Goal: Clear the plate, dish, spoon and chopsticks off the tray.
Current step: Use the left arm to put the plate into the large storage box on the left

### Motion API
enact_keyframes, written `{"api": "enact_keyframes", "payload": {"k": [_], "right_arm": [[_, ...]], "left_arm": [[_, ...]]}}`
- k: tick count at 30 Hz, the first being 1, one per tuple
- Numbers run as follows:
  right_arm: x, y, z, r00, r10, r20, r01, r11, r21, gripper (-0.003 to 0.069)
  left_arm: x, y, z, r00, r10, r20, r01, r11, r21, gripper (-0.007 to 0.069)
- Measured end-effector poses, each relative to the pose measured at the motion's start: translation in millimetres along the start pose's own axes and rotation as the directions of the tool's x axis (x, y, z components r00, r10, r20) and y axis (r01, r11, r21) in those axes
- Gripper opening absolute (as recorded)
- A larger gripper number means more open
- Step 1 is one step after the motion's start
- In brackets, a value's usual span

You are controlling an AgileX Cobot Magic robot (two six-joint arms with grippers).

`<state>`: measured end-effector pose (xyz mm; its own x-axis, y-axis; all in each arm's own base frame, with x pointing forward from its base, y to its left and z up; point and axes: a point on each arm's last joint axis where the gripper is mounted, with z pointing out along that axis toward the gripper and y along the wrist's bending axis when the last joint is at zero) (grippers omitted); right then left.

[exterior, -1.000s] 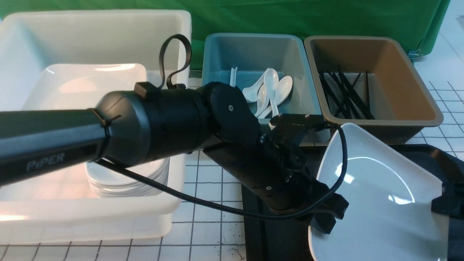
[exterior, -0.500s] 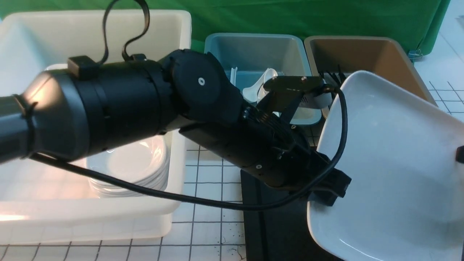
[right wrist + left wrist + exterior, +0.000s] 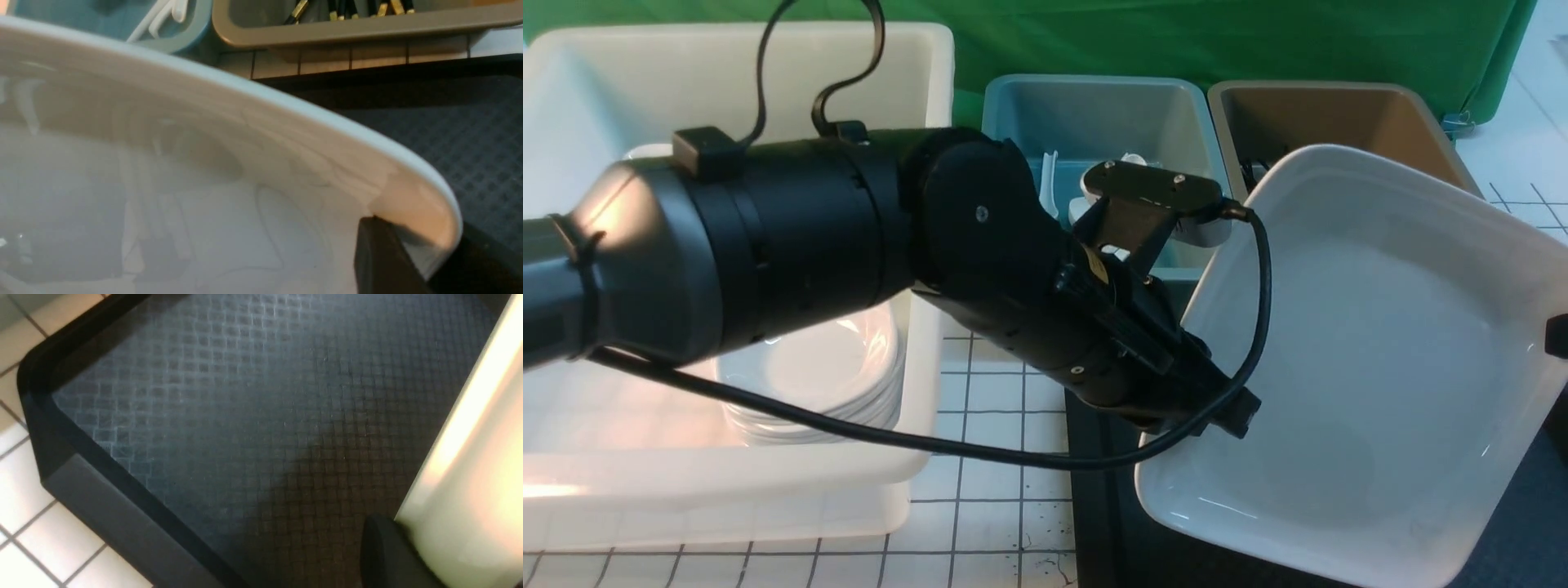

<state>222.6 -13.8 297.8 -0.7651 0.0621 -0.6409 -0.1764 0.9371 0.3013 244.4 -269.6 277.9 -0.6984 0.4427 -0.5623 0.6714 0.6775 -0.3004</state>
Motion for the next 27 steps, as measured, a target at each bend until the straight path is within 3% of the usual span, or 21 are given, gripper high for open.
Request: {"api": "enact_keyframes", "payload": {"k": [12,21,27], "right_arm": [[-22,15,-13,0.998,-0.019,0.06,0.022,0.998,-0.052,0.0153],[-63,71,-10,0.96,-0.109,0.257,0.138,0.986,-0.096,0.0142],[-77,90,16,0.96,-0.124,0.253,0.164,0.976,-0.145,0.0137]], "left_arm": [[-12,-1,-28,0.998,0.028,0.055,-0.026,0.999,-0.035,0.0043],[-16,31,-58,0.995,-0.083,0.064,0.086,0.995,-0.053,0.0044],[-13,46,-78,0.992,-0.118,0.05,0.122,0.989,-0.085,0.0044]]}}
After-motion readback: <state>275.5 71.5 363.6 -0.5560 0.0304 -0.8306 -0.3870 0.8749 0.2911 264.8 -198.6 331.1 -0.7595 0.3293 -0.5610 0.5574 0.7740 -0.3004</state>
